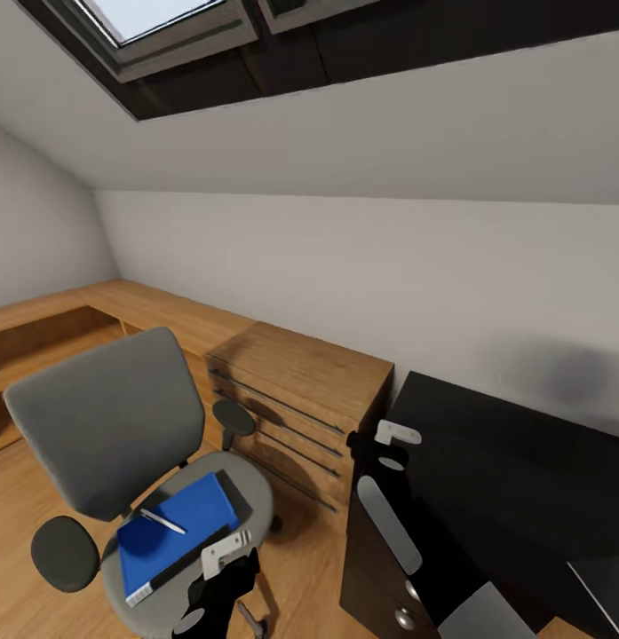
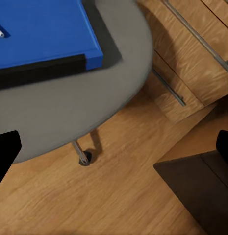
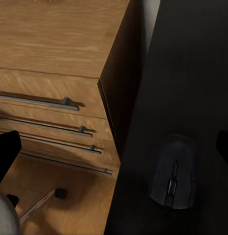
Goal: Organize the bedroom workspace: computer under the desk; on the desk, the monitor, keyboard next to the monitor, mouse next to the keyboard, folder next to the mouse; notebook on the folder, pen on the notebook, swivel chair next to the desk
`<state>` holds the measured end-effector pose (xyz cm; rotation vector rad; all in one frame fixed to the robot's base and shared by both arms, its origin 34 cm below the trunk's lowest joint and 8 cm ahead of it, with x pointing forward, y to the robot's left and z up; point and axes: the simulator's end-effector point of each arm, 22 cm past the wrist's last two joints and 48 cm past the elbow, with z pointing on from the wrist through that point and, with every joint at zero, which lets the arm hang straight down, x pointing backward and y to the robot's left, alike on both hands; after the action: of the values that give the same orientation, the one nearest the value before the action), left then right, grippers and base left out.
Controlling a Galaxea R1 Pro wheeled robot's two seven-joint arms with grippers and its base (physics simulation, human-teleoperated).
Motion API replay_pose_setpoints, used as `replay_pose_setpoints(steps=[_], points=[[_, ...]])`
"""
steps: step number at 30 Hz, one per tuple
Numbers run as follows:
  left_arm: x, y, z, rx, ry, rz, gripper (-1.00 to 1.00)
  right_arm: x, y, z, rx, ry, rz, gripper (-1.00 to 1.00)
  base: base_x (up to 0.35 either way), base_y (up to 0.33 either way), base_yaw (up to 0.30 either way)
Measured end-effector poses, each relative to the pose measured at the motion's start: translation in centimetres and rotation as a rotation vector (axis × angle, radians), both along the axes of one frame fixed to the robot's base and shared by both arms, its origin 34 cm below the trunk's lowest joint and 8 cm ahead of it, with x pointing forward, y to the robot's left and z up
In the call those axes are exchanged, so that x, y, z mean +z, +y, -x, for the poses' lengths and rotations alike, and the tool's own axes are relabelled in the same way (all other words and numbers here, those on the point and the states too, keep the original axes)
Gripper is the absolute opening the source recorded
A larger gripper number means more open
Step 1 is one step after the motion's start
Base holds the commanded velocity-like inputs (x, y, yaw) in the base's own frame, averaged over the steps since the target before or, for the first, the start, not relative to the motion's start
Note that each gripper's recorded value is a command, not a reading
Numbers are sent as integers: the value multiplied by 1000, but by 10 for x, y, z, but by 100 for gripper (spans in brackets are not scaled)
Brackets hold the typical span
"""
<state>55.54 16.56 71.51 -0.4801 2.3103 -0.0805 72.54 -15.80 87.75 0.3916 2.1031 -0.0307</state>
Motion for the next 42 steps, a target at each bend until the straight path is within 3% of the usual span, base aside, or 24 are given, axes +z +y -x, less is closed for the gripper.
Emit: replay_pose_setpoints(steps=[6,11,18,25,42], points=[[16,-11,-5,-6,-28,32,100,-5,-2,1,-2,10,11,100,0,0,6],[15,-8,-4,16,-21,19,100,-22,-6,4,-6,40,28,100,0,0,0],[4,-6,-3,24,-17,13,100,-41,-16,5,-8,44,103,100,0,0,0],[-8,-6,-3,24,-18,12,100,-62,-11,3,23,46,95,100,0,0,0],[-35,-5,-2,24,-17,12,100,-104,-17,7,16,80,109,100,0,0,0]])
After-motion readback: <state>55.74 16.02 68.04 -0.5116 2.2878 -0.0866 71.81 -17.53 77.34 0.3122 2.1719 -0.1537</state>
